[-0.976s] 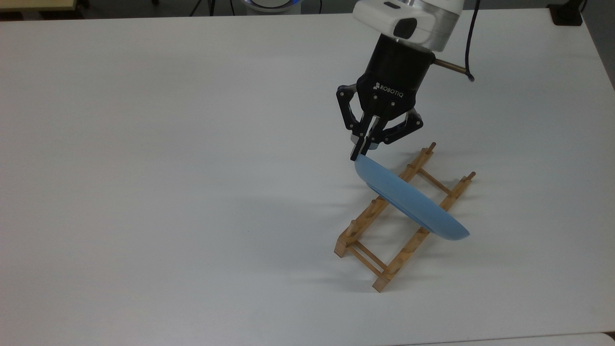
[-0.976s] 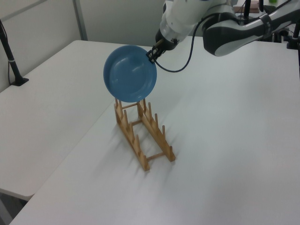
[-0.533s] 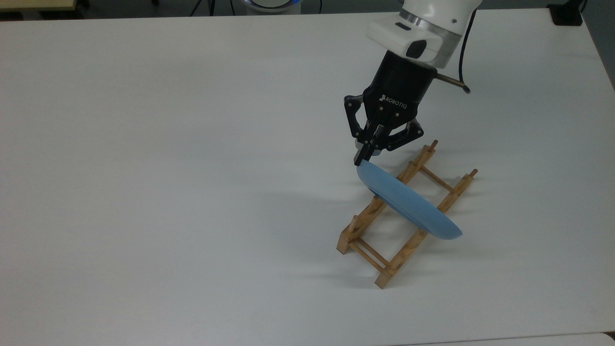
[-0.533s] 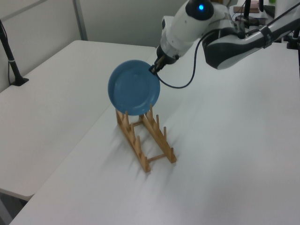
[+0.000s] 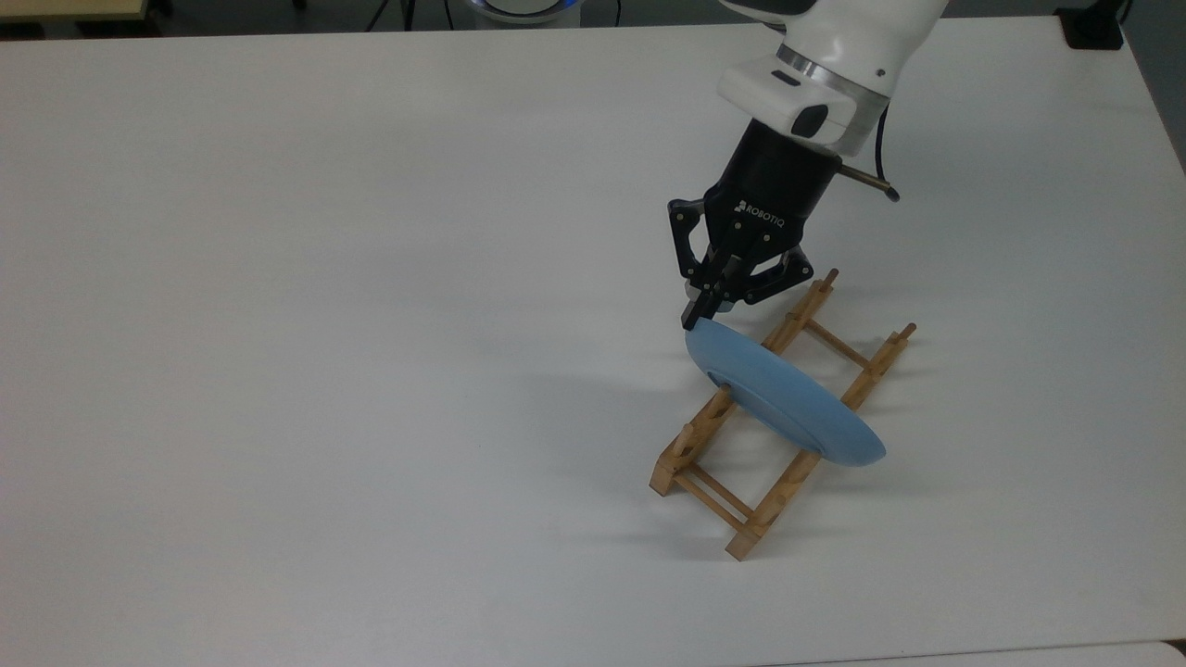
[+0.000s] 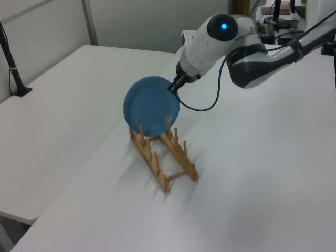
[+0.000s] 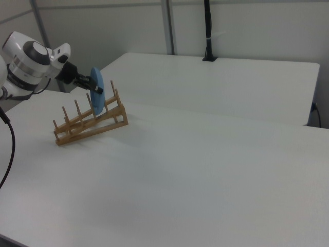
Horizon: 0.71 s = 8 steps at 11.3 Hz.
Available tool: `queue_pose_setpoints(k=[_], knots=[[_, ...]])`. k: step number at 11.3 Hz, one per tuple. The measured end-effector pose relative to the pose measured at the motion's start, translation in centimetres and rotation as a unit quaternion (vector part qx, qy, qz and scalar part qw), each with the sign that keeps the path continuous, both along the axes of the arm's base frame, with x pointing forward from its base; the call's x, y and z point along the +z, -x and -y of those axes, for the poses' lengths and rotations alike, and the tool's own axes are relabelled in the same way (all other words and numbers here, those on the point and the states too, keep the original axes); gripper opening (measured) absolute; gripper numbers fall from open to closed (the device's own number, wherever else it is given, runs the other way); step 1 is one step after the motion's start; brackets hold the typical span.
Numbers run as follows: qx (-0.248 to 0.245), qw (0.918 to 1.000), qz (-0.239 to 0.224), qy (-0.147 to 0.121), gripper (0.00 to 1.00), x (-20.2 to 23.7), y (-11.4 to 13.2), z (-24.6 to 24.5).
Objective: Place plate in plate rack
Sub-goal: 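Open the gripper to release the plate in the rack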
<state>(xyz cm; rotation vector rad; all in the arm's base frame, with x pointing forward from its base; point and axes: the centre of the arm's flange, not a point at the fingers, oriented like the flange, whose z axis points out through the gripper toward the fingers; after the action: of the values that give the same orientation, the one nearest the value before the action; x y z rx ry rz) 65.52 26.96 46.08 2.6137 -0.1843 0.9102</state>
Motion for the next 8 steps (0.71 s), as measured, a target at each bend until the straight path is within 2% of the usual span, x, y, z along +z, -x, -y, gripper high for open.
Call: queue_pose_setpoints(k=[4,7,8], knots=[[0.0,1.0,-0.004,0.002,0.45,-0.7,-0.1,0.0],[-0.004,1.0,0.004,-0.004,0.62,0.1,-0.3,-0.1],[-0.007,0.9999,0.011,-0.009,0.73,0.7,-0.4,-0.1]])
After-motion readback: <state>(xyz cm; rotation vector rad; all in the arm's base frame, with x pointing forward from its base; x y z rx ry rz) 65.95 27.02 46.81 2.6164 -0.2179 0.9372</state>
